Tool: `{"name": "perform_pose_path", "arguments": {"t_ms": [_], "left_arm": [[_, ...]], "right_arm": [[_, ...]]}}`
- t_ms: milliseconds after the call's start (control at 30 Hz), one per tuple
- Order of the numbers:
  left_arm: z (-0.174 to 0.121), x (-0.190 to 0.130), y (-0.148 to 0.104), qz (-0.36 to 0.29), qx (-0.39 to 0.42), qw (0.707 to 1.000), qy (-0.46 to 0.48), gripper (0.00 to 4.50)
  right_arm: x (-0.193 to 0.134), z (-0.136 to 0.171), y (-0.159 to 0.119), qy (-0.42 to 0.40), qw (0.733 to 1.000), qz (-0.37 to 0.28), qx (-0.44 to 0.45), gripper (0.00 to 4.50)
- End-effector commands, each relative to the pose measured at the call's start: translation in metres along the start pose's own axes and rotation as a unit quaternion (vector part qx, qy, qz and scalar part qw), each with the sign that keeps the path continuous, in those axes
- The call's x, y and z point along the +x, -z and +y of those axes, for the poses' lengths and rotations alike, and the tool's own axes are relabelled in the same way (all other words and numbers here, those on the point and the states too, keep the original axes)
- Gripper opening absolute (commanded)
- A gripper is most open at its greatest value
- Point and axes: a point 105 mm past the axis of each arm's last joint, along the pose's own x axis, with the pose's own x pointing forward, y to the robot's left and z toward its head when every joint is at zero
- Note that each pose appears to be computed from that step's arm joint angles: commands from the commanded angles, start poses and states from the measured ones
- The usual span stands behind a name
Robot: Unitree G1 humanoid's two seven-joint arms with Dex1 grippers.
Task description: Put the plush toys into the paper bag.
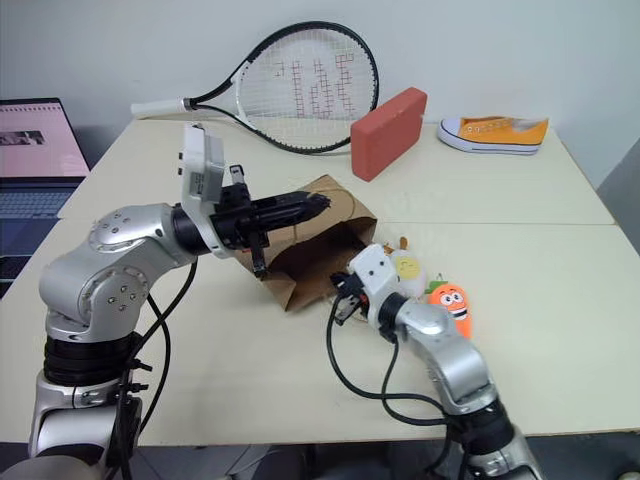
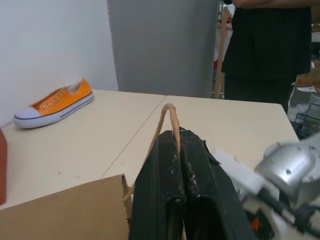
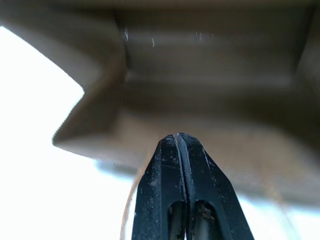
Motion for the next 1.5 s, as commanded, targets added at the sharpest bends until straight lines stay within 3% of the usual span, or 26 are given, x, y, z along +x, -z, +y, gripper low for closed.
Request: {"name": "perform_pose_path", "arguments": {"t_ms": [33, 233, 367, 600, 867, 967, 1233, 1367, 1500], "left_arm": [[-0.007, 0.003, -0.005, -0.006, 0.017, 1.0, 0.015, 0.0], [-0.006, 0.005, -0.001, -0.007, 0.017, 1.0, 0.011, 0.0], [-0.003, 0.005, -0.001, -0.008, 0.019, 1.0, 0.005, 0.0], [-0.001, 0.005, -0.001, -0.01, 0.021, 1.0, -0.001, 0.0], [-0.003, 0.003, 0.001, -0.009, 0.021, 1.0, -0.004, 0.0], [-0.004, 0.002, 0.002, -0.006, 0.021, 1.0, -0.004, 0.0], [-0.003, 0.0, 0.002, -0.004, 0.022, 1.0, -0.007, 0.0], [-0.001, -0.001, 0.002, -0.003, 0.022, 1.0, -0.007, 0.0], [0.0, -0.001, 0.002, -0.004, 0.022, 1.0, -0.007, 0.0]], "right_arm": [[-0.025, -0.01, -0.026, -0.009, 1.0, -0.025, -0.016, 0.19], [-0.062, -0.034, -0.032, 0.008, 0.997, 0.021, -0.074, 2.01], [-0.076, -0.047, -0.003, 0.013, 0.979, 0.105, -0.176, 3.41], [-0.072, -0.046, 0.027, -0.006, 0.954, 0.147, -0.261, 3.41], [-0.054, -0.068, 0.045, 0.034, 0.934, 0.168, -0.314, 3.41], [-0.05, -0.074, 0.046, 0.043, 0.927, 0.167, -0.334, 2.86], [-0.049, -0.086, 0.029, 0.075, 0.926, 0.138, -0.343, 0.03], [-0.06, -0.095, -0.001, 0.084, 0.938, 0.104, -0.319, 0.03], [-0.079, -0.089, -0.022, 0.023, 0.954, 0.1, -0.282, 0.03]]}}
